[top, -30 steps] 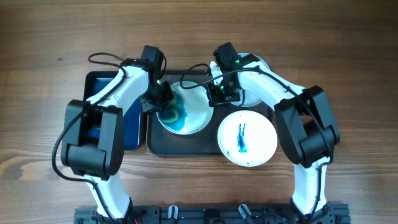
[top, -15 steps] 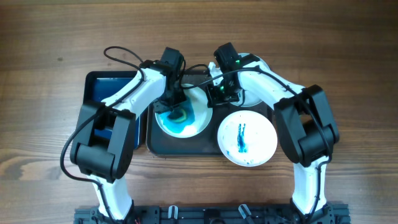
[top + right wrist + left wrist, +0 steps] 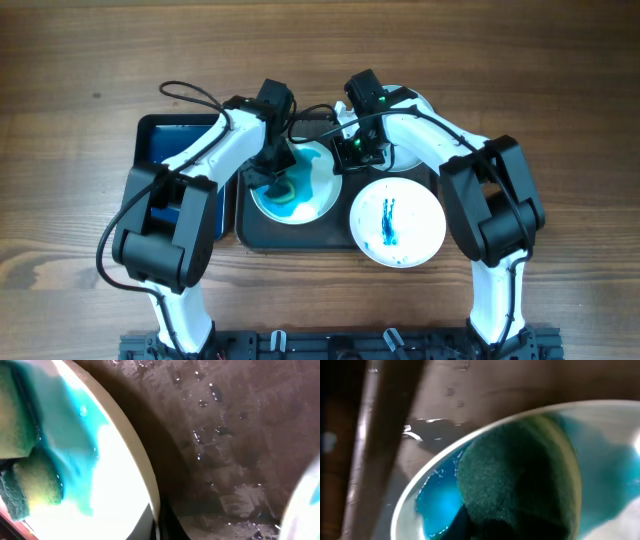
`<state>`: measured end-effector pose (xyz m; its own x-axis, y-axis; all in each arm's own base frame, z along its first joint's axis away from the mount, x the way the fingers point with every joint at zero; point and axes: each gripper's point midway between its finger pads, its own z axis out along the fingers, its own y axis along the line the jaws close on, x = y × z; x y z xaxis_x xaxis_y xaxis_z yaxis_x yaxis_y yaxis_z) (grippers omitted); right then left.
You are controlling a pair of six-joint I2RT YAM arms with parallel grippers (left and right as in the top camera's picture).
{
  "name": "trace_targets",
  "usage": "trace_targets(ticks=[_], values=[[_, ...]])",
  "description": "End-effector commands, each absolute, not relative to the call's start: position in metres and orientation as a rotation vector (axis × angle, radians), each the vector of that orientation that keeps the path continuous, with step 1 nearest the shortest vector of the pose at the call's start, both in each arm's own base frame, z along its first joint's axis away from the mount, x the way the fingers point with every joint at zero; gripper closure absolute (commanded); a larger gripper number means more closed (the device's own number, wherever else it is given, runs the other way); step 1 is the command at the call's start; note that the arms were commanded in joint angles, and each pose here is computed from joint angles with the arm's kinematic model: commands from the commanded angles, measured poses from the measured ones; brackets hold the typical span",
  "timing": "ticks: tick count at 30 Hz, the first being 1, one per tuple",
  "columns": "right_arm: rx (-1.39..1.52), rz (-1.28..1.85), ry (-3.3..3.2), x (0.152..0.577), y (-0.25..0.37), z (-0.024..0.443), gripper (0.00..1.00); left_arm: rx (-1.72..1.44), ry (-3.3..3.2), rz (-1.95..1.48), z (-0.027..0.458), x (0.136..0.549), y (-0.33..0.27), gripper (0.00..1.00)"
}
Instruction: Clean dirty plates on tray and stack at the side
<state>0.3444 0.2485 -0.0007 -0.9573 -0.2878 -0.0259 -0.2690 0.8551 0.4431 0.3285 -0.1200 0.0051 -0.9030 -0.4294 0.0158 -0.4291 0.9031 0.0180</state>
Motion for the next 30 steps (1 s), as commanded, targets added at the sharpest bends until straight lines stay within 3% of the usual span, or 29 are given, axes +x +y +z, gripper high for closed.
trace_targets(ticks=[1, 3, 5, 9, 12, 18, 20, 24, 30], values=[[0.439, -0.566, -2.958, 0.335, 0.231, -0.034, 0.96, 0.430, -2.958, 0.141, -0.011, 0.305, -0.144, 0.96], [0.438, -0.566, -2.958, 0.335, 0.232, -0.034, 0.96, 0.065, -2.870, 0.626, 0.005, 0.297, -0.207, 0.96], [0.439, -0.566, -2.958, 0.335, 0.231, -0.034, 0.96, 0.026, -2.896, 0.665, 0.006, 0.304, -0.212, 0.96], [0.439, -0.561, -2.961, 0.336, 0.231, -0.034, 0.96, 0.492, -3.081, 0.134, -0.007, 0.341, -0.128, 0.96], [0.433, -0.533, -2.971, 0.337, 0.228, -0.035, 0.96, 0.654, -3.144, -0.130, 0.036, 0.365, -0.074, 0.96], [0.435, -0.527, -2.970, 0.336, 0.227, -0.031, 0.96, 0.673, -3.282, -0.039, 0.134, 0.387, -0.061, 0.96], [0.452, -0.533, -3.004, 0.341, 0.229, -0.009, 0.96, 0.760, -3.315, -0.012, 0.158, 0.386, -0.043, 0.96], [0.474, -0.172, -3.286, 0.360, 0.215, 0.055, 0.96, 0.984, -3.286, -0.025, 0.170, 0.386, 0.007, 0.96], [0.607, 0.804, -3.704, 0.355, 0.210, 0.179, 0.96, 1.157, -3.243, -0.043, 0.171, 0.387, 0.047, 0.96]])
